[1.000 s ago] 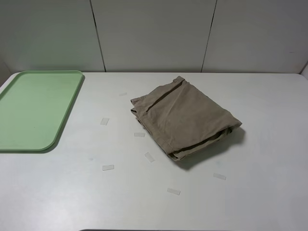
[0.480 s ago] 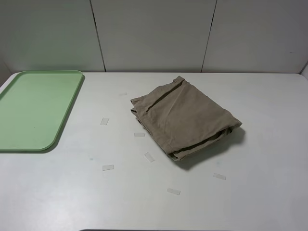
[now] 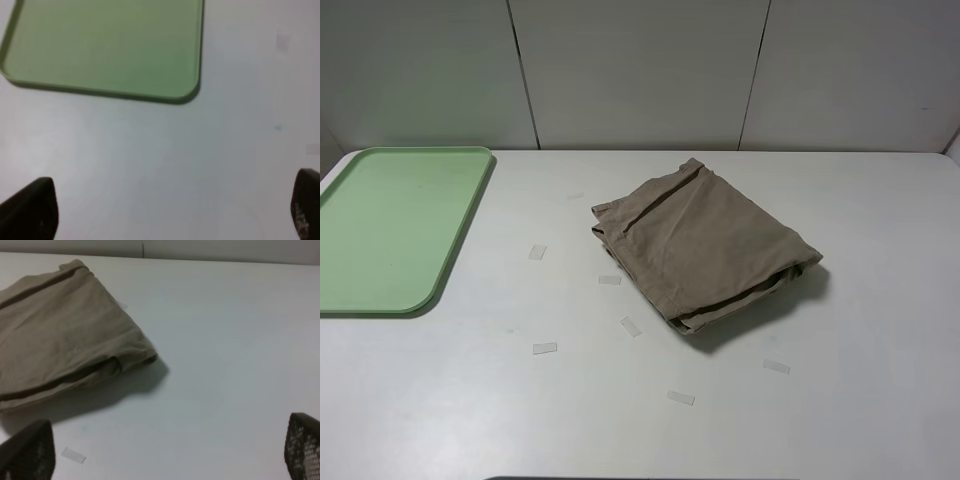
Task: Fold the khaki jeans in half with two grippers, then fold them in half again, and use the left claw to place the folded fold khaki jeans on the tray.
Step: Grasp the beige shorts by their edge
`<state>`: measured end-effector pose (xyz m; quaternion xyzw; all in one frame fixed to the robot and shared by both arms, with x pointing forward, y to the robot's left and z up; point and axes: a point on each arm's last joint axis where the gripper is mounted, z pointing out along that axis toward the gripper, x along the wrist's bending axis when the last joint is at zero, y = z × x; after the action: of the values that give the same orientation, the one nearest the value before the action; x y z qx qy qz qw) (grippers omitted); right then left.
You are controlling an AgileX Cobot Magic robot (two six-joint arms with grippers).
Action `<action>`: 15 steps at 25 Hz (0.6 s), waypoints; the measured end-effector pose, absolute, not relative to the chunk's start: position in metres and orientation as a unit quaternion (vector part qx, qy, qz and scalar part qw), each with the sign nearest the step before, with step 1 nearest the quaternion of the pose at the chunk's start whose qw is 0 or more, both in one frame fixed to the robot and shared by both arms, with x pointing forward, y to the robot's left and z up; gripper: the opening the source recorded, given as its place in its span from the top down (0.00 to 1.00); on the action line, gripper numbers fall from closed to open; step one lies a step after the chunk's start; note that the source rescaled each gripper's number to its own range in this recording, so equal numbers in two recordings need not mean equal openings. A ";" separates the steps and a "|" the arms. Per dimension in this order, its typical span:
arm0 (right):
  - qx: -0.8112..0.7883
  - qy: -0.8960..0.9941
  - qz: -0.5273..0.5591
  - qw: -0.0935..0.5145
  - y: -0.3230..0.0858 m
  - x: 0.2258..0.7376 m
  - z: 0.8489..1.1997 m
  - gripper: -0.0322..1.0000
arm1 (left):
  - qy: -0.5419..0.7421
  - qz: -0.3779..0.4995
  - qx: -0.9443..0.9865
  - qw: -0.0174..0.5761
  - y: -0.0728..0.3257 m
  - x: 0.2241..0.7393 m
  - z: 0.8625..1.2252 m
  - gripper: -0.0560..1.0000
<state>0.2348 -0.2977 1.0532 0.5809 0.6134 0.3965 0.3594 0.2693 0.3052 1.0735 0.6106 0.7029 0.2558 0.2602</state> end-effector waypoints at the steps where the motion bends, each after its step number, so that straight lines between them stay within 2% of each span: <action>1: 0.581 0.613 0.396 0.359 -0.298 0.235 1.053 0.00 | 0.701 0.247 0.621 0.248 0.305 0.278 1.078 0.08; 5: 0.581 0.613 0.396 0.359 -0.298 0.235 1.053 0.00 | 0.691 0.213 0.658 0.211 0.303 0.318 1.089 0.08; 10: 0.581 0.613 0.396 0.359 -0.298 0.235 1.053 0.00 | 0.682 0.192 0.675 0.206 0.298 0.356 1.091 0.08; 15: 0.581 0.613 0.396 0.359 -0.298 0.235 1.053 0.00 | 0.661 0.160 0.706 0.199 0.281 0.413 1.068 0.08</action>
<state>0.2348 -0.2977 1.0532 0.5809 0.6134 0.3965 0.3594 0.4127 0.2805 1.0681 0.7056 0.6609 0.1602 0.1993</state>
